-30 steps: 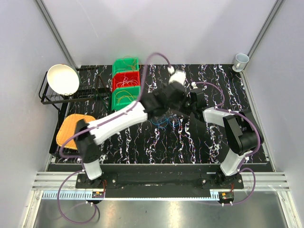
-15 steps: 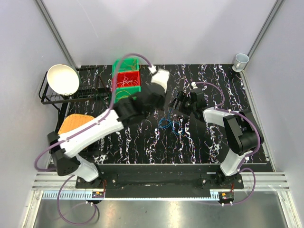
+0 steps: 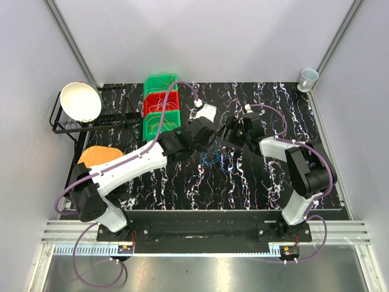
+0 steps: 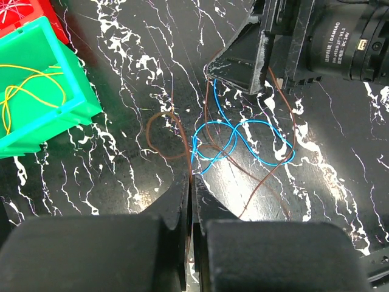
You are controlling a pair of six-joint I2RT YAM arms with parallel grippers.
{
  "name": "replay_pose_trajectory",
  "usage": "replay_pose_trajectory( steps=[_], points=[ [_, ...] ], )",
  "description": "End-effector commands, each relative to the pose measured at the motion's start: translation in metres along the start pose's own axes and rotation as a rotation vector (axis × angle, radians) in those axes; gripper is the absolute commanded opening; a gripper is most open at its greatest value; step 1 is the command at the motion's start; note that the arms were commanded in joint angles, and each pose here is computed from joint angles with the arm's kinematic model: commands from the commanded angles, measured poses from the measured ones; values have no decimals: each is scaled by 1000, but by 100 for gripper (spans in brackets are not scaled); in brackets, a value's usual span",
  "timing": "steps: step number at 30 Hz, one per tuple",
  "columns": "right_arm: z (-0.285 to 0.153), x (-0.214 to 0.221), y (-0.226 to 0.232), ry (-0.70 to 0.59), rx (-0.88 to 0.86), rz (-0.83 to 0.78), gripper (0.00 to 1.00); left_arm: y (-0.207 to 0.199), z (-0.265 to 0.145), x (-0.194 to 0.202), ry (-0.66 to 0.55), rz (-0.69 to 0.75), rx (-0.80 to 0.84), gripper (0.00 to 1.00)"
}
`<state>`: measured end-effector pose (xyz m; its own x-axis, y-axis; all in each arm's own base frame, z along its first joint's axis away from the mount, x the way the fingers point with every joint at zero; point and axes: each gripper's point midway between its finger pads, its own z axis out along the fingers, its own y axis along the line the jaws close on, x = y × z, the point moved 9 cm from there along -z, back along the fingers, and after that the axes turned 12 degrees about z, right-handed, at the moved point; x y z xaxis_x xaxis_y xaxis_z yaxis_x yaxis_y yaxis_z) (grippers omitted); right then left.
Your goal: Untangle the cables
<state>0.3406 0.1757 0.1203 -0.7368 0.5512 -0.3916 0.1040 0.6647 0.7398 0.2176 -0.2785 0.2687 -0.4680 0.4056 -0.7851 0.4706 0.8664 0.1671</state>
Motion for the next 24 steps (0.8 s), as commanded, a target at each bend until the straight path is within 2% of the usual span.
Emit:
replay_pose_trajectory(
  steps=[1,8,11,20,24],
  points=[
    [-4,-16,13,-79,3,-45,83,12,-27,-30,-121,-34,17,0],
    [-11,-26,5,-167,136,-44,96,31,-85,-60,-247,45,131,0],
    [-9,-26,3,-167,146,-47,96,47,-118,-65,-301,32,143,0],
    [-3,-30,-4,-160,198,-58,97,118,-231,-63,-594,-108,55,2],
    [-6,-30,0,-155,163,-64,95,124,-240,-54,-620,-109,57,2]
  ],
)
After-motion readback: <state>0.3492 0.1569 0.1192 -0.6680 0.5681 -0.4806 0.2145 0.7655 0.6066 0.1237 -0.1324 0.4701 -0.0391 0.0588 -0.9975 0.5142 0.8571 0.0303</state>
